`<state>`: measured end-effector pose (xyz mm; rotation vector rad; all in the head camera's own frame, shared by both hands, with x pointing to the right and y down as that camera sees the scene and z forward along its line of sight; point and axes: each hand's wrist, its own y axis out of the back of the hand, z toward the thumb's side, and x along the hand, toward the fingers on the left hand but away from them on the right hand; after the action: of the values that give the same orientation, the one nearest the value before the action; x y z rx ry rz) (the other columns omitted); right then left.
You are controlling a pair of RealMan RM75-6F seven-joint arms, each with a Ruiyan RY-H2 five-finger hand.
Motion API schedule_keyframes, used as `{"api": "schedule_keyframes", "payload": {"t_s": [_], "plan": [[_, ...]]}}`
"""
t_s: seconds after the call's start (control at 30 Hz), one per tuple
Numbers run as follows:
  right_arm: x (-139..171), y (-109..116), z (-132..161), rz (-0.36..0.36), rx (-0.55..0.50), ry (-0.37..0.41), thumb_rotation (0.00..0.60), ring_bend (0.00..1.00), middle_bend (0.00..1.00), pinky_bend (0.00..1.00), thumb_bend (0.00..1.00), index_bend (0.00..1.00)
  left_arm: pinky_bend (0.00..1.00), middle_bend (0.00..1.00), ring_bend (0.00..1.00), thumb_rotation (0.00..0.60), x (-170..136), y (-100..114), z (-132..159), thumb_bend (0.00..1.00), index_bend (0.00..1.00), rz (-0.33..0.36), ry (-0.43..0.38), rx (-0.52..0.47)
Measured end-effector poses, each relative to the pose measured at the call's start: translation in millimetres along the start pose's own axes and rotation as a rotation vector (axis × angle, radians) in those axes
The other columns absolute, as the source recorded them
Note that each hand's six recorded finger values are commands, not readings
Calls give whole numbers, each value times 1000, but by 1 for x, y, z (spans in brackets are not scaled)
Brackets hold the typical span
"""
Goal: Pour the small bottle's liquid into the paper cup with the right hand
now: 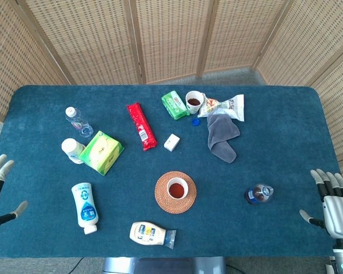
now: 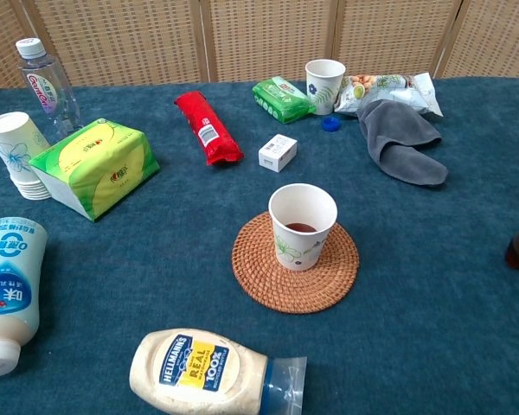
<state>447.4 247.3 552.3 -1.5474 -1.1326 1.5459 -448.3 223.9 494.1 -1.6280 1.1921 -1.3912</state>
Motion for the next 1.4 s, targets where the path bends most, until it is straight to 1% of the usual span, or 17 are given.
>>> {"api": "schedule_keyframes", "payload": {"t_s": [0.23,0.53,0.73,1.0,1.4], "plan": [[-1,-2,-3,13,-48,-20,600,0,0,0,0,0,0,0,0,600,3,11,-5,273,0,8,12,-52],[2,-10,-9,51,-155,-30,600,0,0,0,0,0,0,0,0,600,-3,10,-12,273,0,0,15,-76],[1,-18,-11,83,-222,-23,600,0,0,0,0,0,0,0,0,600,-4,13,-14,273,0,8,11,-81],[-8,-31,-4,106,-349,1,600,0,0,0,0,0,0,0,0,600,2,15,-19,273,0,0,23,-98],[-19,-57,2,137,-538,-2,600,0,0,0,0,0,0,0,0,600,4,13,-18,273,0,-16,18,-97]]}}
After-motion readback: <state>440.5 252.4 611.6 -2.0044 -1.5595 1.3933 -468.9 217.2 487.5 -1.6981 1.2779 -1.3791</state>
